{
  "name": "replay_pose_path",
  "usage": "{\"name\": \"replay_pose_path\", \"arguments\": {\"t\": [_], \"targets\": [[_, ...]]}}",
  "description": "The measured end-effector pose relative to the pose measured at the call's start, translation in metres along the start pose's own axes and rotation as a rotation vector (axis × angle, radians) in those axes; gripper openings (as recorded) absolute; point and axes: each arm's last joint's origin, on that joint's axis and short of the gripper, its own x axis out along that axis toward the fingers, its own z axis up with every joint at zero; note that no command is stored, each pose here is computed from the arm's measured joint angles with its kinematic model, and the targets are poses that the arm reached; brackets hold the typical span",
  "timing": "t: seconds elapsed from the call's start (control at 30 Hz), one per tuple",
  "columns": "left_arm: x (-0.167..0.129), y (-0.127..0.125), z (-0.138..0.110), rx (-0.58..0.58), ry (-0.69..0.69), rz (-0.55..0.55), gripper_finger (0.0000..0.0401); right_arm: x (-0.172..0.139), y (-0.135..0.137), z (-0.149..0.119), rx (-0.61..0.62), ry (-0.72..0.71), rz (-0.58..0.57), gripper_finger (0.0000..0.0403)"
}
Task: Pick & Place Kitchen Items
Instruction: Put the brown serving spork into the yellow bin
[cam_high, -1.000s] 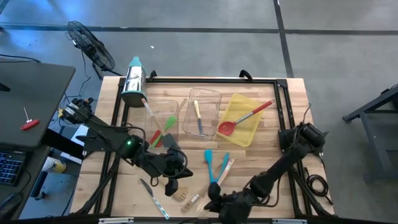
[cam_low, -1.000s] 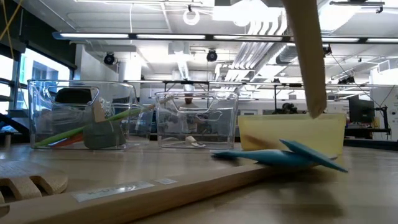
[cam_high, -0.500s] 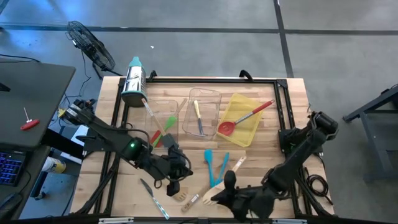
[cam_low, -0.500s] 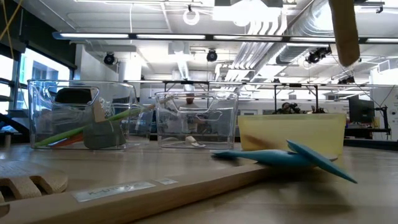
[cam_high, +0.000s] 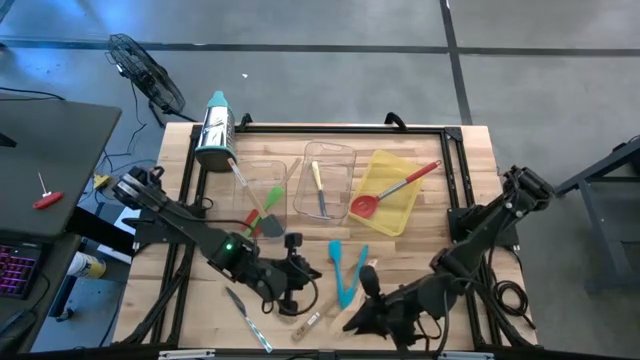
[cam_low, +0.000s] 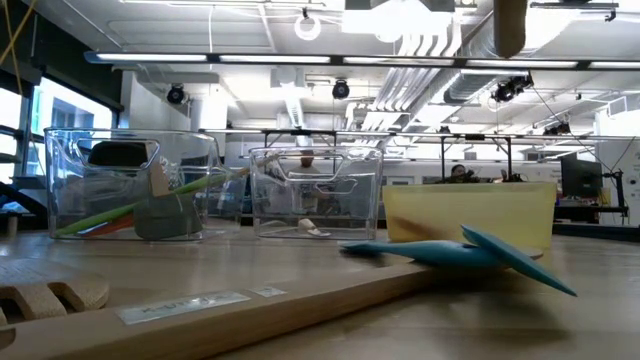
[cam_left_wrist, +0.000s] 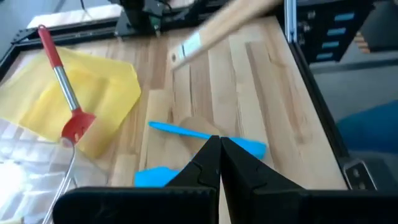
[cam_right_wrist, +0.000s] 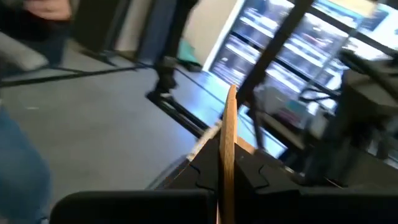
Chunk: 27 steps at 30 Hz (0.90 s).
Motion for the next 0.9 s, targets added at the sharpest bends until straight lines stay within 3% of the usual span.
{"name": "replay_pose_path", "arguments": {"t": [0.23,0.33,0.53,0.63,0.8,0.9], "targets": [[0.017,-0.01,-0.001,-0.012,-0.037,-0.033,0.0003,0.002,-0.007,-0.002,-0.006,-0.012,0.022,0.0005],[0.019,-0.009,0.002,0.037,-0.066,-0.031,0.0003,0.003,-0.008,-0.002,-0.017,-0.015,0.016,0.0005],[0.021,-0.005,0.01,0.026,-0.137,-0.027,0.0003,0.003,-0.01,0.0,-0.028,-0.046,0.015,0.0005],[0.021,-0.005,0.012,0.087,-0.157,-0.023,0.0003,0.003,-0.012,0.002,-0.053,-0.07,0.002,0.0005],[0.021,-0.005,0.011,0.144,-0.142,-0.018,0.0003,-0.001,-0.017,0.003,-0.116,-0.045,-0.049,0.0005],[0.021,-0.006,0.008,0.136,-0.118,-0.018,0.0003,-0.016,-0.029,0.011,-0.174,0.005,-0.165,0.0005]]}}
